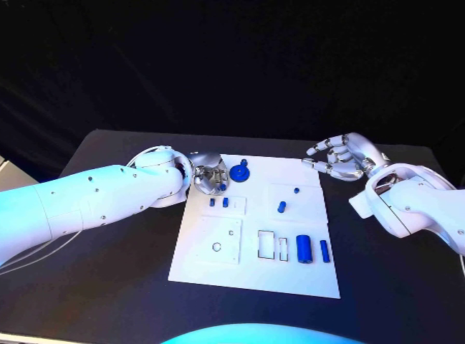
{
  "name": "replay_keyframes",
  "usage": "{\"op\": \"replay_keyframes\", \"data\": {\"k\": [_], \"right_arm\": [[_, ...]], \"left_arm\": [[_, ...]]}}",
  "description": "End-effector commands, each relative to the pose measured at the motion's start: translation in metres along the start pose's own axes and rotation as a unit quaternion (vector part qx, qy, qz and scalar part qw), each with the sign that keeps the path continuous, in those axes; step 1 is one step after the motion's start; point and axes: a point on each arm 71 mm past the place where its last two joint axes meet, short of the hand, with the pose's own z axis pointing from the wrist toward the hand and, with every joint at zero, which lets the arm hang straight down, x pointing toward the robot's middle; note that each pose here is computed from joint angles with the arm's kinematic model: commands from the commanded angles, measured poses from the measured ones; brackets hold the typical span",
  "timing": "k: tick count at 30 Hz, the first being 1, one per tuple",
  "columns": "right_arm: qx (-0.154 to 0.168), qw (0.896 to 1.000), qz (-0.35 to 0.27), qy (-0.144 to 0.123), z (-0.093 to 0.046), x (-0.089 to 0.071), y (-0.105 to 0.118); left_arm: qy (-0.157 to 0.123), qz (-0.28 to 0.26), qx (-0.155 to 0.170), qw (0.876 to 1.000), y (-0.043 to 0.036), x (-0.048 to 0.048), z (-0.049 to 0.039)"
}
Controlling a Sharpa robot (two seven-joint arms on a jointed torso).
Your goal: Assemble the parts on the task board
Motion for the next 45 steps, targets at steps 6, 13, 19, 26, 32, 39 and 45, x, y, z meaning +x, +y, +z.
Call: {"op": "replay_keyframes", "data": {"k": [6, 13, 19, 26, 32, 39, 45], "right_arm": [[-0.004, 1.000, -0.004, 0.006, 0.000, 0.001, 0.000], [-0.001, 1.000, -0.005, 0.008, 0.000, 0.001, 0.000], [0.001, 1.000, -0.010, 0.015, 0.000, 0.002, -0.001], [-0.004, 0.998, -0.043, 0.038, 0.000, 0.003, -0.003], [-0.015, 0.990, -0.117, 0.079, 0.002, 0.007, -0.006], [-0.040, 0.958, -0.258, 0.118, 0.003, 0.018, -0.002], [-0.044, 0.935, -0.330, 0.125, 0.006, 0.028, 0.000]], "left_arm": [[0.003, 0.001, -0.003, 1.000, 0.0007, 0.0005, -0.0004], [0.004, 0.001, -0.009, 1.000, 0.0040, 0.0001, -0.0012], [0.002, 0.001, -0.016, 1.000, 0.0090, -0.0010, -0.0025], [-0.005, 0.000, -0.026, 1.000, 0.0183, -0.0037, -0.0054], [-0.035, -0.030, -0.036, 0.998, 0.0353, -0.0136, -0.0120], [-0.077, -0.223, 0.001, 0.972, 0.0573, -0.0296, -0.0309], [-0.119, -0.396, 0.067, 0.908, 0.0603, -0.0404, -0.0462]]}}
